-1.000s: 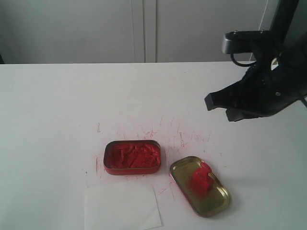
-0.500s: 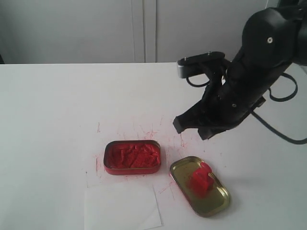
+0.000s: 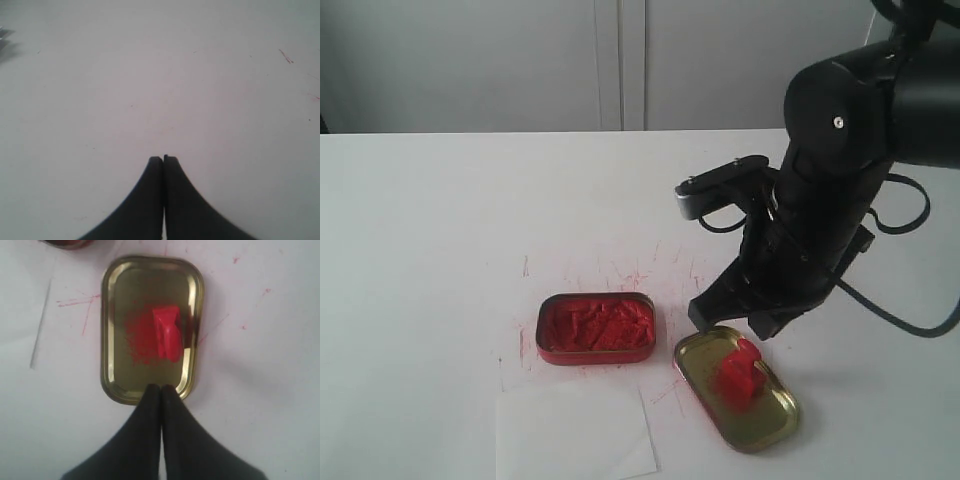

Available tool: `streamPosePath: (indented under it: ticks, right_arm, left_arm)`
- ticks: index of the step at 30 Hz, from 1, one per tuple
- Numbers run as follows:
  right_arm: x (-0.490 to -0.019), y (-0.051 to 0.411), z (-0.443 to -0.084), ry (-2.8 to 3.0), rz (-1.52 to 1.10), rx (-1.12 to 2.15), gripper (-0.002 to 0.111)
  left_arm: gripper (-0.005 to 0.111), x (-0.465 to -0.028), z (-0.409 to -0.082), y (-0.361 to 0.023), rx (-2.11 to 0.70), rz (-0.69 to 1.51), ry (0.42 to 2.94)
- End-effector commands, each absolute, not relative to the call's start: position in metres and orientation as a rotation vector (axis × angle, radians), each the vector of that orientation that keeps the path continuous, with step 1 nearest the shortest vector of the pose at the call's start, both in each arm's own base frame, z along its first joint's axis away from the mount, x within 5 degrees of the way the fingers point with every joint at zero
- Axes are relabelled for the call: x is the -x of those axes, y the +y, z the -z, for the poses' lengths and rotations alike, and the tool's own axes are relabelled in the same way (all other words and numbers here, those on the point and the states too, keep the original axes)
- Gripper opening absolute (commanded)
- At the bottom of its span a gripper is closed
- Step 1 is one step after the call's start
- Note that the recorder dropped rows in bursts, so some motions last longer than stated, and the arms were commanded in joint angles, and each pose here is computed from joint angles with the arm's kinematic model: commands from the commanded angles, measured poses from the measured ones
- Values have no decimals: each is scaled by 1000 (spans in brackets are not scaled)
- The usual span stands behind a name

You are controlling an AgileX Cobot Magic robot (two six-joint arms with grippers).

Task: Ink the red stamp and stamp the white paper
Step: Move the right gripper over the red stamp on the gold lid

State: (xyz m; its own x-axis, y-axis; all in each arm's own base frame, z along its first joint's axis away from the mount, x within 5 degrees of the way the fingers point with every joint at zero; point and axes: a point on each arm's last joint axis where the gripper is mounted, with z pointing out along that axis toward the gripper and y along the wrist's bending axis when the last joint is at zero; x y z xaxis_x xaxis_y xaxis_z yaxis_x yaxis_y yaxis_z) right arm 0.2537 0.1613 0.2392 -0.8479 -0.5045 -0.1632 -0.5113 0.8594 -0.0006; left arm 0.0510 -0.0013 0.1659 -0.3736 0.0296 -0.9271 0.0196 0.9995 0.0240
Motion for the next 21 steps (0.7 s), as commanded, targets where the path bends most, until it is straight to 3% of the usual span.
streamPosePath:
  ticks: [1, 21]
  right_arm:
    - [-250, 157, -233, 2902, -19, 794, 0]
    - [-244, 153, -232, 2850, -76, 653, 0]
  left_arm:
    - [0, -51, -164, -1, -30, -8, 1956]
    - [0, -51, -164, -1, -30, -8, 1956]
